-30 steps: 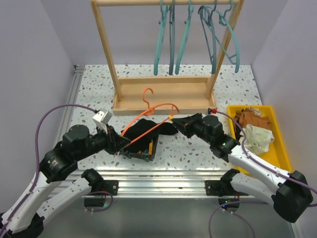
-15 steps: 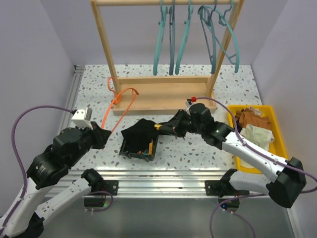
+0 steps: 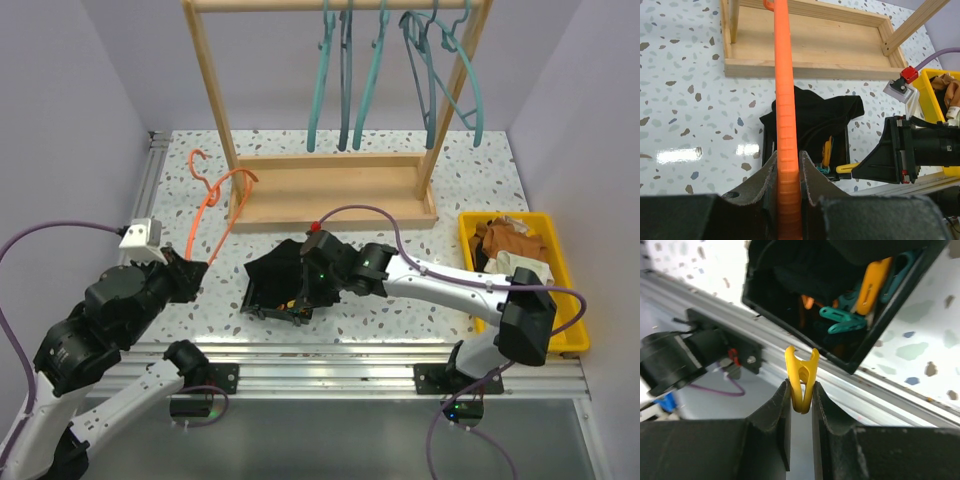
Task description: Remove the underwear clipped to the hanger
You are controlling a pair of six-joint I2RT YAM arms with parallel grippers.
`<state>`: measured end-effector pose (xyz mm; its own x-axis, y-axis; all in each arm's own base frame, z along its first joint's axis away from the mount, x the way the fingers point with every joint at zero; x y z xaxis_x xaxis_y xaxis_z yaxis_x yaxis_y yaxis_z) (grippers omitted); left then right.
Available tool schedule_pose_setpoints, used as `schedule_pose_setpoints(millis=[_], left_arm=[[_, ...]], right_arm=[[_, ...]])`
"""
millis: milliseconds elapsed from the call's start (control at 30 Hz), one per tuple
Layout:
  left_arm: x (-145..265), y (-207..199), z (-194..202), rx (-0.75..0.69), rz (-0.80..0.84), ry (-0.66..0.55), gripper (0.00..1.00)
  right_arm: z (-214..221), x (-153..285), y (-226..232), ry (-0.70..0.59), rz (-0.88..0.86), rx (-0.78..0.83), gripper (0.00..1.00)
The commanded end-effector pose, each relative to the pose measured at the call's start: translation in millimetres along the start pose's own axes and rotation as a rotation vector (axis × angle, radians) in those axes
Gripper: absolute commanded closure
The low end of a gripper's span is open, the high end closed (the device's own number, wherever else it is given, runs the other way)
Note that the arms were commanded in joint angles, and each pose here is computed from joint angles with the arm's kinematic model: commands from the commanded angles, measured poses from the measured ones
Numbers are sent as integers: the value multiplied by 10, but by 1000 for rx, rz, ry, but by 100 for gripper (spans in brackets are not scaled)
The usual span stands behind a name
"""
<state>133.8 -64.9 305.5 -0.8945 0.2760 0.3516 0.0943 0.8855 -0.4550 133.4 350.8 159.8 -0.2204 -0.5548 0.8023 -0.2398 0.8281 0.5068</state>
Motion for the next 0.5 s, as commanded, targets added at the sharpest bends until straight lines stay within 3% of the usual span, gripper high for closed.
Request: schedule_pose_setpoints(millis=[0,33,67,167,467], left_arm=[[124,-23,-148,49,16,-53,100],[129,-36,-137,46,26,-47,100],[130,-40,-135,46,28,-44,100],[143,-36,-124,45,29,-38,100],[168,-105,-121,37,70,-21,100]], right_arm=[[-179,64,-18,-65,88,63,87],[-222,56,-55,-86,122,71,83],[-234,52,-78,-87,143,75,70],[-288,96,-125,-99,195,103,58],[-331,77,-65,-102,180,129,39]])
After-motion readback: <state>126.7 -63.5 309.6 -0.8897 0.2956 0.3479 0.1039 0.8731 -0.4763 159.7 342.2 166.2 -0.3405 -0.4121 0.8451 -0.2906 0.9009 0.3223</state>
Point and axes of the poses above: each gripper's point midway between its finger pads, its own x axis back along the fingers, its own y axis along the line the jaws close on, z = x × y, the point moved 2 cm from there along x, back along the fingers, and after that the axes turned 6 degrees about x, right-handed, at the moved point
